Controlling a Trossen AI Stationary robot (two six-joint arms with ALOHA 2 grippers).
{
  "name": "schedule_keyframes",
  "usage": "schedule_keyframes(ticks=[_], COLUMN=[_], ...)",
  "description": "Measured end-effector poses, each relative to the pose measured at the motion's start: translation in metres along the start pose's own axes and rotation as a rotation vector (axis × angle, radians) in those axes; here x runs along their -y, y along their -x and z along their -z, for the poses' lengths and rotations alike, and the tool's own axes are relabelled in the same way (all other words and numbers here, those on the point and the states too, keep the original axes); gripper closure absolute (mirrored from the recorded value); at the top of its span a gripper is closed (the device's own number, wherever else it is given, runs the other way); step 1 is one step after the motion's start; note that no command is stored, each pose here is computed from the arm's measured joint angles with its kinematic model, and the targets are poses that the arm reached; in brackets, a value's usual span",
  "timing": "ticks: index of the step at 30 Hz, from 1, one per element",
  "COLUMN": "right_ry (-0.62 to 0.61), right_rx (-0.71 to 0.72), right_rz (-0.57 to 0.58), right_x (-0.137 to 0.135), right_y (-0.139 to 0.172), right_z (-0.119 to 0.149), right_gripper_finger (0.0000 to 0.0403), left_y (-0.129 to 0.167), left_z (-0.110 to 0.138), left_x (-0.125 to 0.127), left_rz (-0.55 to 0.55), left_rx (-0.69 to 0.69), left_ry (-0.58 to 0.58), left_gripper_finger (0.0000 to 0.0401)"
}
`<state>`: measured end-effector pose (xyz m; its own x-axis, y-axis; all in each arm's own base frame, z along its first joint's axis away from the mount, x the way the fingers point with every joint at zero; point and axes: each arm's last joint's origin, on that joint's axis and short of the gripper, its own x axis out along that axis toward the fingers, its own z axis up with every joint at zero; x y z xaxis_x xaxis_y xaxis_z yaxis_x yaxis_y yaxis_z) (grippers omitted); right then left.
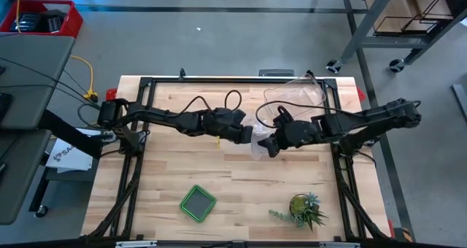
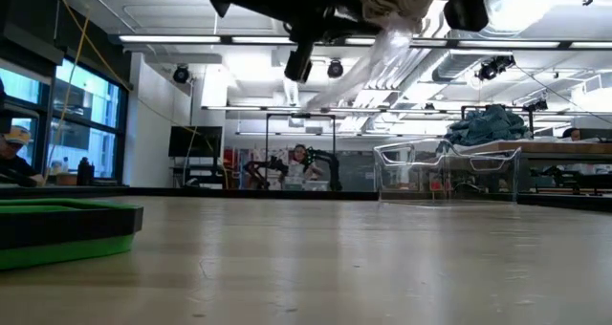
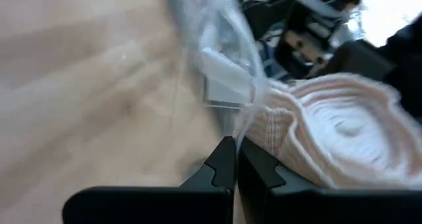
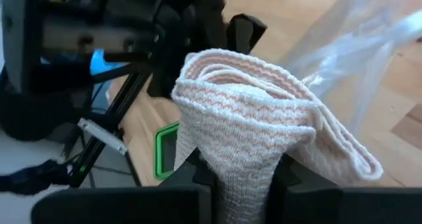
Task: Roll bandage
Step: Put the rolled white bandage into the transparent zip bag
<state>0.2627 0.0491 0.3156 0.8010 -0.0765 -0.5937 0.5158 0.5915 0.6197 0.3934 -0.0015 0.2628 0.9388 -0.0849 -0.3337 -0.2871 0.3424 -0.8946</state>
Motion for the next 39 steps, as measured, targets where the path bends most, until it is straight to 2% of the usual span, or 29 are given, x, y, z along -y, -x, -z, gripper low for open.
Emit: schedule_keyframes(ticks=[3,9,13,19,23,27,30,35,39], right_ry=[0.010,0.046,0.041,0.021,0.030,0.055,0.087,0.094,0.083], right_rx=[-0.027,-0.095,-0.078,-0.014,-0.017,-0.015,-0.011,-0.031,-0.077], right_rz=[0.011,0.117,0.166,0.033,0.009,0.010,0.001,0.012,0.048], right_x=[0.001,0.010,0.013,0.001,0.000,0.000,-0.001,0.001,0.005], right_y=[0.002,0.002,0.003,0.003,0.003,0.001,0.000,0.001,0.001], right_z=[0.001,0.014,0.015,0.007,0.007,0.005,0.005,0.006,0.009], right_gripper_finger=[0.0358,0.0358,0.0358,0.0358,0.0358,0.0358,0.0358,0.0358,0.0358], left_y=[0.000,0.008,0.009,0.005,0.002,-0.007,-0.019,-0.042,-0.058], left_z=[-0.002,-0.011,-0.012,-0.005,-0.003,-0.001,0.004,0.010,0.017], left_x=[0.004,0.013,0.019,0.016,0.014,0.011,0.005,-0.003,-0.020], left_rz=[0.057,0.145,0.220,0.190,0.196,0.254,0.316,0.537,0.623], left_rx=[-0.013,-0.050,-0.090,-0.115,-0.140,-0.192,-0.245,-0.213,-0.208], left_ry=[0.022,0.016,0.040,0.051,0.053,0.047,0.051,0.018,0.098], left_gripper_finger=[0.0401,0.0401,0.0401,0.0401,0.0401,0.0401,0.0401,0.0401,0.0401])
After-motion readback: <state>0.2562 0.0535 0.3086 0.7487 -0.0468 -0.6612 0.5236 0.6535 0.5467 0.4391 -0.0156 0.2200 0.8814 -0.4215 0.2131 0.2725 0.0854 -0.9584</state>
